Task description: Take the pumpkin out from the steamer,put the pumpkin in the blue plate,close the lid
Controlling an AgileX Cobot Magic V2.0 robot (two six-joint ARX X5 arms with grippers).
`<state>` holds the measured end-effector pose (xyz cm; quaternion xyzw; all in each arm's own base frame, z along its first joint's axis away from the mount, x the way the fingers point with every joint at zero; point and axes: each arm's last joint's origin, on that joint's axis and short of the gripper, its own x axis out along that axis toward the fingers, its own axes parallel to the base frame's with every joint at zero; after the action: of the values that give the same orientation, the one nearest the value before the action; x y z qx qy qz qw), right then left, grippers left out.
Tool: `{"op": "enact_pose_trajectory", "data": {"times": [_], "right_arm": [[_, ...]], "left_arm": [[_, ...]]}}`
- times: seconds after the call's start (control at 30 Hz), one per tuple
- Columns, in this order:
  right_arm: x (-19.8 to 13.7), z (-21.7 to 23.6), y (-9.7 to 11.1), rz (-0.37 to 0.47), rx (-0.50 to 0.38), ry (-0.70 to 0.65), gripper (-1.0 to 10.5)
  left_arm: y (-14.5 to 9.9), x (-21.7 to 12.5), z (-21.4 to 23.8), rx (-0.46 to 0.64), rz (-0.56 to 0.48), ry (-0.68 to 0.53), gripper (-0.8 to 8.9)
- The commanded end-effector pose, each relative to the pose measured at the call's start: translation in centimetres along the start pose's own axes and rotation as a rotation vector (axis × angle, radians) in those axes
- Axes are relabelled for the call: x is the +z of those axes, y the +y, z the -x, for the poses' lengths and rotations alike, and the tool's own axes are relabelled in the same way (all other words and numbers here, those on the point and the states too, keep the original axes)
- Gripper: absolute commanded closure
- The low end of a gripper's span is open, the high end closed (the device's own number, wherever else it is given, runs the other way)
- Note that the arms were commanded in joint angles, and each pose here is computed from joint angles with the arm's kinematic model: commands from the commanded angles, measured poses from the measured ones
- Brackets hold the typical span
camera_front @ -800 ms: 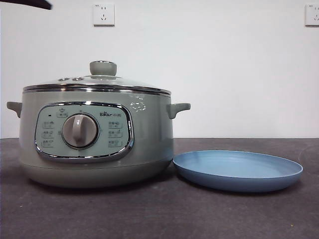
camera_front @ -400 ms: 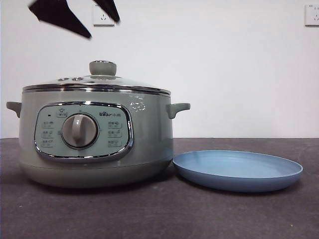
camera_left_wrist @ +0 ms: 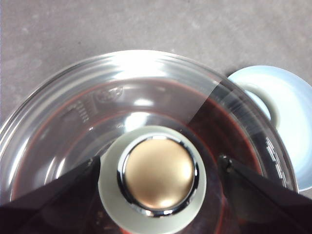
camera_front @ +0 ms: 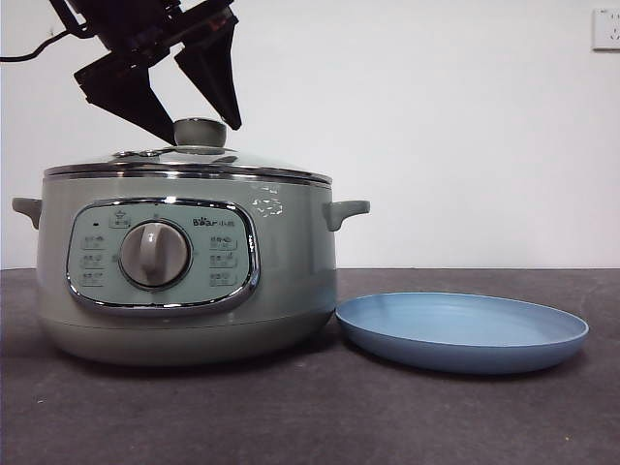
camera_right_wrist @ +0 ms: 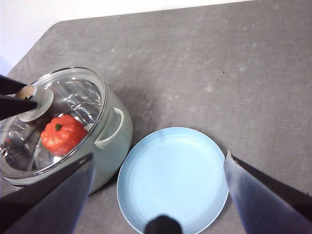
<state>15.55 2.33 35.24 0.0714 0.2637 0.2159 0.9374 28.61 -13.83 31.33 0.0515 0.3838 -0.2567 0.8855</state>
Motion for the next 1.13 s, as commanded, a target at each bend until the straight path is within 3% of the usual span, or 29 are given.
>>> {"op": "enact_pose_trajectory", "data": {"times": [0.03,0.2,0.43,0.73,0.87,1.03,1.13], "right_arm": [[0.1,0.1,0.1,0.007,0.004,-0.005,5.1],[0.1,0.1,0.1,0.007,0.004,-0.005,5.1],[0.1,0.1,0.1,0.006,0.004,-0.005,5.1],[0.1,0.1,0.1,0.006,0.003,-0.006,5.1],[0.2,0.0,0.1,0.005,0.012,-0.017,5.1],[1.1,-1.0,0.6,-0.032,0.208,-0.04,5.1],[1.5,-2.2,0.9,-0.033,0.273,-0.037,5.1]], "left_arm": [[-0.1,0.0,0.0,0.0,-0.023,0.0,4.1],[-0.1,0.0,0.0,-0.001,-0.043,0.002,4.39],[-0.1,-0.2,0.0,-0.008,-0.087,0.025,8.23],[-0.1,0.2,0.3,0.005,-0.098,-0.018,8.22],[0.0,0.4,1.9,0.073,-0.099,-0.065,8.22],[-0.5,0.5,6.0,0.117,-0.103,-0.156,8.22],[-0.7,0.2,8.9,0.154,-0.104,-0.224,8.22]]}}
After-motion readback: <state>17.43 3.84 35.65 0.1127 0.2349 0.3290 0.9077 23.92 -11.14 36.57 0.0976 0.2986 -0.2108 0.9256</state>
